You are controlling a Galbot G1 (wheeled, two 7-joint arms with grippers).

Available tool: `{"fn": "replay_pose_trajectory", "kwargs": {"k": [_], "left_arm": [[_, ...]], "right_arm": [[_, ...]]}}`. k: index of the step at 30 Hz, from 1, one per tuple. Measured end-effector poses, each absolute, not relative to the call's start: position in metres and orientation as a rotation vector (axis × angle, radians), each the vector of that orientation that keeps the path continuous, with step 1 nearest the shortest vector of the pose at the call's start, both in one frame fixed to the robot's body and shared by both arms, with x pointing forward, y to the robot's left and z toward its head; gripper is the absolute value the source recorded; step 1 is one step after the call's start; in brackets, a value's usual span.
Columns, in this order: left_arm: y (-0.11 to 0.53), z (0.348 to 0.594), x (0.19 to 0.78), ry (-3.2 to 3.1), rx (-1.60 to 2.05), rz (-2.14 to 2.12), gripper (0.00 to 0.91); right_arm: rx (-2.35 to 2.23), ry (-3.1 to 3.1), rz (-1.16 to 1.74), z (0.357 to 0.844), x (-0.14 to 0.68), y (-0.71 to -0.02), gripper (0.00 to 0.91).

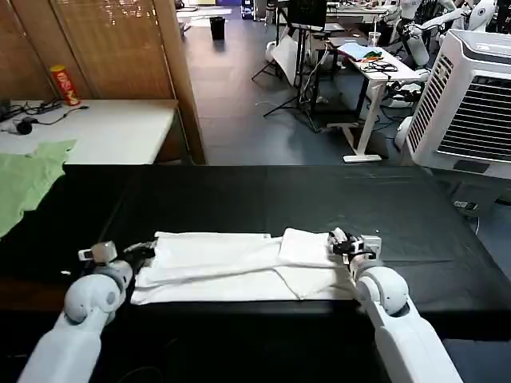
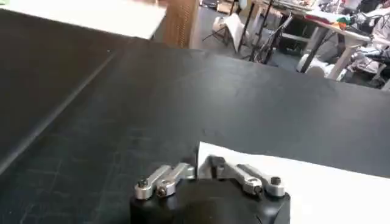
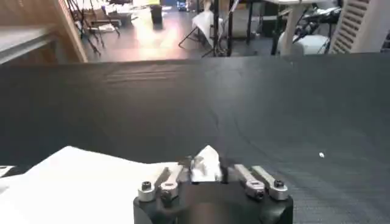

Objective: Fold and organize the clothes.

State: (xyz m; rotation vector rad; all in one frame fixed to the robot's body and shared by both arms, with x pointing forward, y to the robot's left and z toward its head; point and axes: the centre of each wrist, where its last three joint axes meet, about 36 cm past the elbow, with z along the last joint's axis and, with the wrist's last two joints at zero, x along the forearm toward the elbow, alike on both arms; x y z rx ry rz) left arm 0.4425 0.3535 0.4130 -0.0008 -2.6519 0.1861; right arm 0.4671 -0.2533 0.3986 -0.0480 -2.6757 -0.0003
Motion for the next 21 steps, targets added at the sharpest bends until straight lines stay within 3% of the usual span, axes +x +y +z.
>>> {"fn": "replay_pose_trajectory", "kwargs": {"k": [4, 5, 6, 14, 21], "left_arm": [[0.348, 0.412, 0.446, -2.696, 0.011, 0.122, 0.000], [0.347, 0.412, 0.448, -2.706, 0.011, 0.109, 0.332], [0.346, 0.411, 0.449, -2.713, 0.008, 0.100, 0.878], [0.342, 0.416, 0.457, -2.756, -0.006, 0.052, 0.878], [0.357, 0.435, 0.463, -2.786, -0.016, 0.132, 0.878]], "right_arm": [[-0.042, -2.678, -0.017, 0.398, 0.466, -0.254, 0.049], [-0.029, -2.676, -0.019, 0.398, 0.465, -0.255, 0.107], [-0.018, -2.674, -0.020, 0.399, 0.464, -0.255, 0.878], [0.034, -2.689, -0.012, 0.408, 0.451, -0.265, 0.878], [0.039, -2.707, -0.020, 0.417, 0.439, -0.269, 0.878]]}}
